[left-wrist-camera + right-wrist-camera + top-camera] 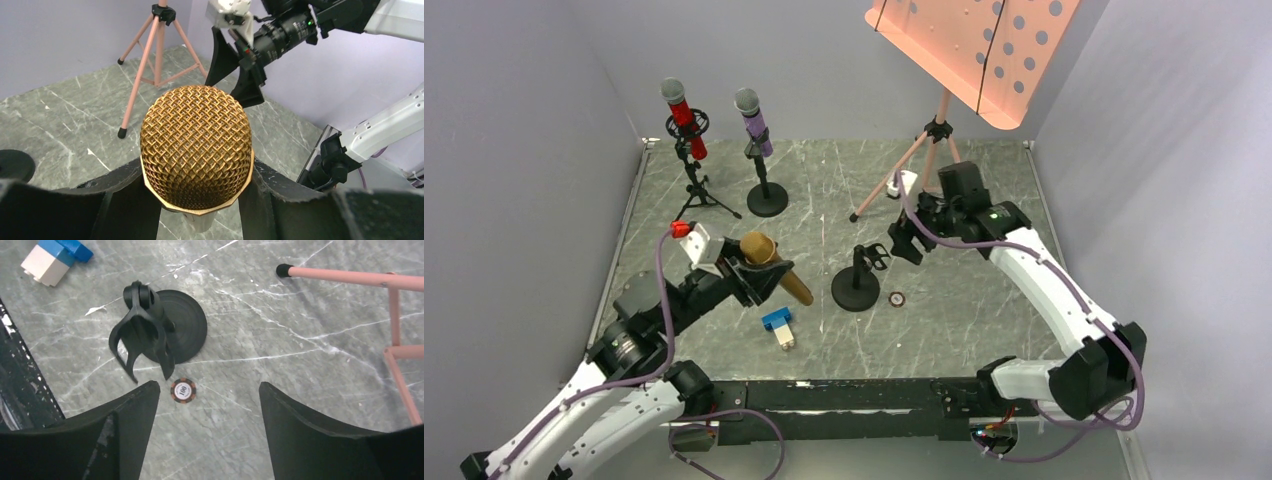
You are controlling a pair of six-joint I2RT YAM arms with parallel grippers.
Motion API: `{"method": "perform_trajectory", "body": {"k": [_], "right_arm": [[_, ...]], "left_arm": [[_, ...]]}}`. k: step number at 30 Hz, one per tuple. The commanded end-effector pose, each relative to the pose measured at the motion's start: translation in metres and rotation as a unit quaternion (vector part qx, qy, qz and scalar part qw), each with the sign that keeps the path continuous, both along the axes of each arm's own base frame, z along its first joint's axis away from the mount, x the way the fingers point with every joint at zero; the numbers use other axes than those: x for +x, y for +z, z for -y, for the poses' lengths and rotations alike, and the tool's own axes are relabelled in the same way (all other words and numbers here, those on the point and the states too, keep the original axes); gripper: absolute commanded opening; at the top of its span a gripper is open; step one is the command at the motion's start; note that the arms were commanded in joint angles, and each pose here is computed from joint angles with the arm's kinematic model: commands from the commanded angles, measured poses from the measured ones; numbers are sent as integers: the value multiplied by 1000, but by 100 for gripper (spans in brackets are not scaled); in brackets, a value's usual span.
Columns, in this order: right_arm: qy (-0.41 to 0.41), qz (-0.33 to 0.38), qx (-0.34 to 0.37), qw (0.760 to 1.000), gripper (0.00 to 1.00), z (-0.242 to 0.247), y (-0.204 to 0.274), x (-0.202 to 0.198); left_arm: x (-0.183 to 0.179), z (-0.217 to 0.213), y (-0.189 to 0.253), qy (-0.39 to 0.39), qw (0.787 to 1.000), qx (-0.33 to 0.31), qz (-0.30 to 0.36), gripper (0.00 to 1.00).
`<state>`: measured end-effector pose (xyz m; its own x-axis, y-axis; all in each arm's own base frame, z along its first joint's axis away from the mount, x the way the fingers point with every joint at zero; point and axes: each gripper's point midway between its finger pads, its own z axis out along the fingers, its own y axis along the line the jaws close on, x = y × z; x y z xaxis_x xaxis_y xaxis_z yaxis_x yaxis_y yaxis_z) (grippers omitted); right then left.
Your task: Attach the microphones to the stand
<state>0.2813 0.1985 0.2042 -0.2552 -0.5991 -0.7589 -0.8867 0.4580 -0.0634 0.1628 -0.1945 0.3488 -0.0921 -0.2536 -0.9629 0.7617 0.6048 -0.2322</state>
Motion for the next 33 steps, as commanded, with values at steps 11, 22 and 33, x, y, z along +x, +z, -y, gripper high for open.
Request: {"method": "perform_trajectory", "body": {"k": [11,22,33], "right_arm": [[272,121,151,943,67,-17,41,-73],[220,80,193,953,20,-21,36,-47],[200,46,204,957,19,-30,21,-43]], "left_arm": [[9,28,60,-41,996,-39,65,0],[10,28,58,-39,996,-46,65,0],[16,36,62,-43,995,-51,68,0]]}}
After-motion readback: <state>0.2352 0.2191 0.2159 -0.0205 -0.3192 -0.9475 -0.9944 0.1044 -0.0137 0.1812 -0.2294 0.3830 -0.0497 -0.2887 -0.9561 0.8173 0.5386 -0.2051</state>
